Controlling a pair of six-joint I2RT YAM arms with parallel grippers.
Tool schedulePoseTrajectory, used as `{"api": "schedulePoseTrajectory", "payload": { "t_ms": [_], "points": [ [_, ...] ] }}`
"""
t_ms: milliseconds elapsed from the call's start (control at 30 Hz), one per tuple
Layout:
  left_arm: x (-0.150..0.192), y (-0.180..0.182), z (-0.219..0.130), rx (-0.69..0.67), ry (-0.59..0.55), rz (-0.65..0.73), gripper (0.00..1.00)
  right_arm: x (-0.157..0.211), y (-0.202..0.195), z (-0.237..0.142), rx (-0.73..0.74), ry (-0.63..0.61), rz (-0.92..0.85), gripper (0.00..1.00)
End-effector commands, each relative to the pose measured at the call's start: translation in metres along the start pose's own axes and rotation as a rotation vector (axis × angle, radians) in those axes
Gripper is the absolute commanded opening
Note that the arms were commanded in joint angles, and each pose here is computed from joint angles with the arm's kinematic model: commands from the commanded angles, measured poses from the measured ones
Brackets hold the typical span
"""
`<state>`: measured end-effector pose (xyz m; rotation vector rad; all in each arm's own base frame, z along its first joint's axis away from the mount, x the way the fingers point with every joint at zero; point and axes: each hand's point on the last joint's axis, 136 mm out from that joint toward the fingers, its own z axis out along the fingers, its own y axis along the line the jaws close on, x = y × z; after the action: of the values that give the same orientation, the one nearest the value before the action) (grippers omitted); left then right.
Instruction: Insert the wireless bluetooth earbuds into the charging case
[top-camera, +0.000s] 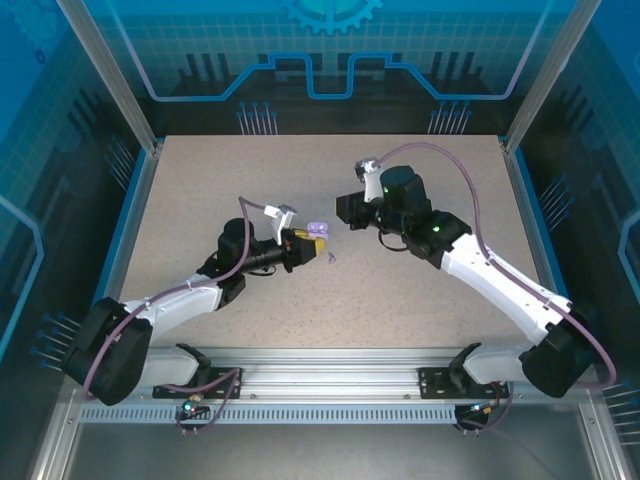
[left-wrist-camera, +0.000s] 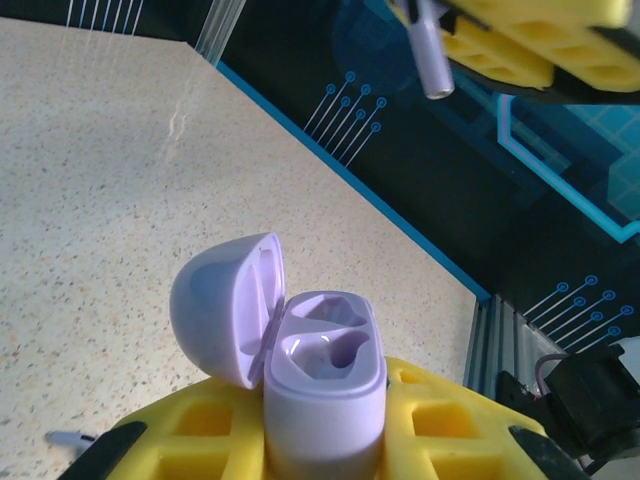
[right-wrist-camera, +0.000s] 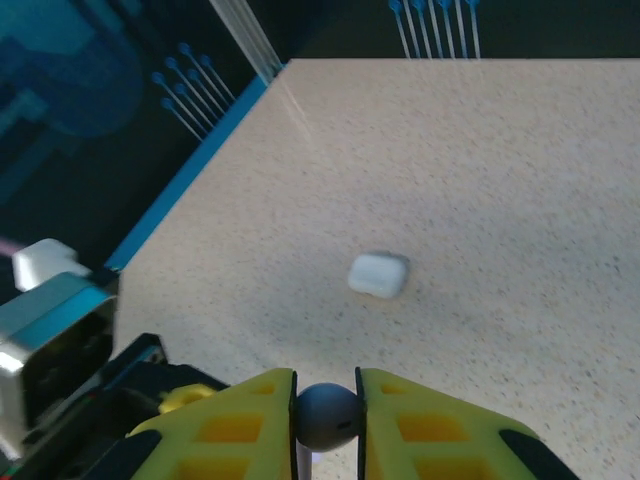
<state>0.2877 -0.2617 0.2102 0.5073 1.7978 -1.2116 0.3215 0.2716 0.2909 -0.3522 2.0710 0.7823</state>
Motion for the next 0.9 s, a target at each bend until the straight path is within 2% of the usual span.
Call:
{"api": "schedulePoseTrajectory", "payload": {
  "t_ms": [0,400,867],
  "points": [
    [-0.032,-0.022,0.002,0.067,-0.085,0.051,0.14,-0.015,0.021,-0.013,-0.057,-0.088,-0.046,0.21],
    [-0.07,-0.065,-0.002,0.198,-0.173,0.1,0.14,-0.028,0.064,-0.038,-0.15,-0.202,-0.125,0.22],
    [-0.082,-0.092,-0.013,0.25,-0.202,0.155,0.14,-0.03,0.073,-0.042,-0.157,-0.234,-0.167,0.22]
  ]
}}
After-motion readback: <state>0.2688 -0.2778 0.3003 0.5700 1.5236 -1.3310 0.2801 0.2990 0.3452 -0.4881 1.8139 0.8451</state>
